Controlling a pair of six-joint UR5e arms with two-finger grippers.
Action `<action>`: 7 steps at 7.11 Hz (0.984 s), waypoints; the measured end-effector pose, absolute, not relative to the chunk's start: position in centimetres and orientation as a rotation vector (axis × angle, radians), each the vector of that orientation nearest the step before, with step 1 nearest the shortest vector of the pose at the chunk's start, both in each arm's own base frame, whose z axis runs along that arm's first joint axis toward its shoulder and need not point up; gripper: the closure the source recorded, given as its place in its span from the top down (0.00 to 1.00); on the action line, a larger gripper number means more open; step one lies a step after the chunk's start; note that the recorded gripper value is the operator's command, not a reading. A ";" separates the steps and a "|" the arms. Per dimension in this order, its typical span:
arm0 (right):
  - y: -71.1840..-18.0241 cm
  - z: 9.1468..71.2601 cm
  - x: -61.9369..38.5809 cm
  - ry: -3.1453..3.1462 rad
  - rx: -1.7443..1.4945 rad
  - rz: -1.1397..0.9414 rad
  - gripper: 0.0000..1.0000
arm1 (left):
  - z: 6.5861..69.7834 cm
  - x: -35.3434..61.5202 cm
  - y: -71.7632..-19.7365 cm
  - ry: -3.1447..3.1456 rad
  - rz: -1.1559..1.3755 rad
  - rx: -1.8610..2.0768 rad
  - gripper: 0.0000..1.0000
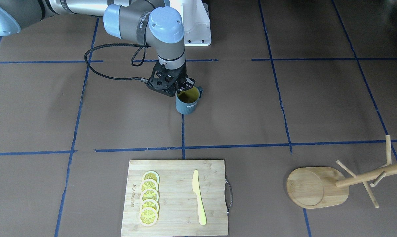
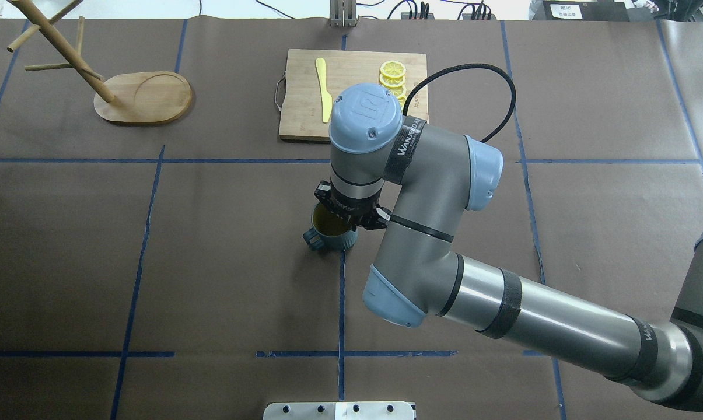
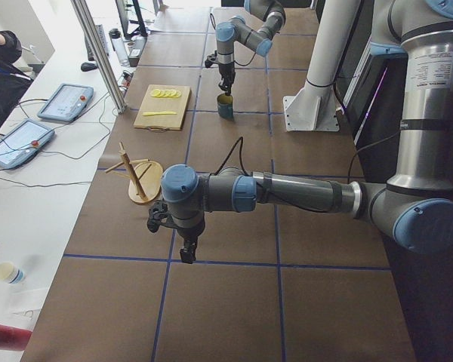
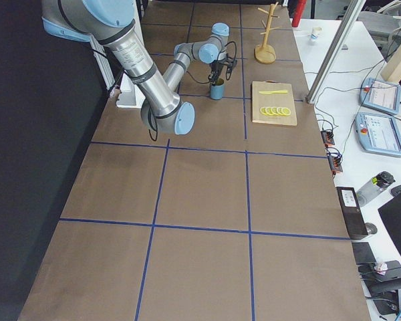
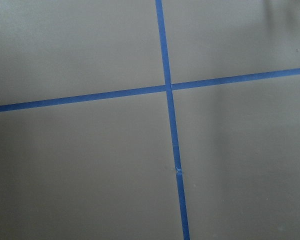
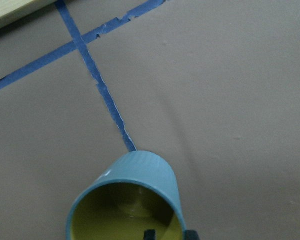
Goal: Hang cup on storage rack
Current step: 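Open and lift the right gripper away from the mug while the left arm moves in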
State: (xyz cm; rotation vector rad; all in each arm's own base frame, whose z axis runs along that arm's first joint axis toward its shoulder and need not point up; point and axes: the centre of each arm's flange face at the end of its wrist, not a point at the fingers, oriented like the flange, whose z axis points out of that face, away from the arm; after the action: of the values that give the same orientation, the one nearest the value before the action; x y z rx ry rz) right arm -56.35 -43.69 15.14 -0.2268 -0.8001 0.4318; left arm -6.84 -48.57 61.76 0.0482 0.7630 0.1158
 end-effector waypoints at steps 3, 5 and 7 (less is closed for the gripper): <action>-43.9 13.0 -54.1 -0.853 -0.222 0.449 1.00 | 60.1 -6.3 -48.8 0.838 0.134 0.085 1.00; -44.6 12.0 -51.1 -0.893 -0.220 0.461 1.00 | 56.1 -5.5 -48.7 0.909 0.170 0.154 1.00; -45.7 12.2 -47.0 -0.929 -0.205 0.484 1.00 | 51.2 -4.1 -48.0 0.935 0.235 0.228 1.00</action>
State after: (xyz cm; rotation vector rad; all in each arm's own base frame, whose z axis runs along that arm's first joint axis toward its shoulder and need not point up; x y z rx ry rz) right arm -46.98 -45.69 12.18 -0.2047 -0.9291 0.4838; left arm -4.05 -47.99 51.23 0.2277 0.9347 0.2355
